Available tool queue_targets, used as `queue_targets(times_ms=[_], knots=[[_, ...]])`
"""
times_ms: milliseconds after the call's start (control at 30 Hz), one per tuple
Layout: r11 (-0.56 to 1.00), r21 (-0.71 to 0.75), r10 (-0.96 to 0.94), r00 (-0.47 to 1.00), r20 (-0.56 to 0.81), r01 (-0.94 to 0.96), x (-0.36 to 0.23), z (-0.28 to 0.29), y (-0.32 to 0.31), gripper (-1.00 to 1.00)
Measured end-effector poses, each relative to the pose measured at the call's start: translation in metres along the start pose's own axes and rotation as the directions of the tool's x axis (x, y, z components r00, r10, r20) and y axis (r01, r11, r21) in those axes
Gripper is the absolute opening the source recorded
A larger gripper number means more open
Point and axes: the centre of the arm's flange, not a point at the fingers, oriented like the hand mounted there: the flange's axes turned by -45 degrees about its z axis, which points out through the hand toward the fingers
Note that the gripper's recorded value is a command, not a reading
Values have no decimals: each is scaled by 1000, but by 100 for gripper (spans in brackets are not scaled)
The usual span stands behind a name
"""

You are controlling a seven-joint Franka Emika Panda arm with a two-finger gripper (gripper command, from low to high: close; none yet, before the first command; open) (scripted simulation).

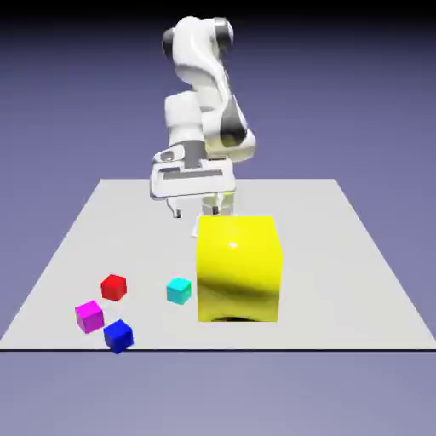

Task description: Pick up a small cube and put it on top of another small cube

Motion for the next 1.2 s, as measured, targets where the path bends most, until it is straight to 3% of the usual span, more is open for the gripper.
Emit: queue_targets(times_ms=[333, 700, 1100, 1200], knots=[[966, 170, -207, 977, 47, 197, -49, 40, 33, 0], [853, 336, -427, 904, 10, 399, -113, 82, 52, 0], [768, 395, -559, 829, 27, 505, -215, 114, 36, 0], [769, 388, -558, 830, 20, 508, -215, 121, 36, 0]])
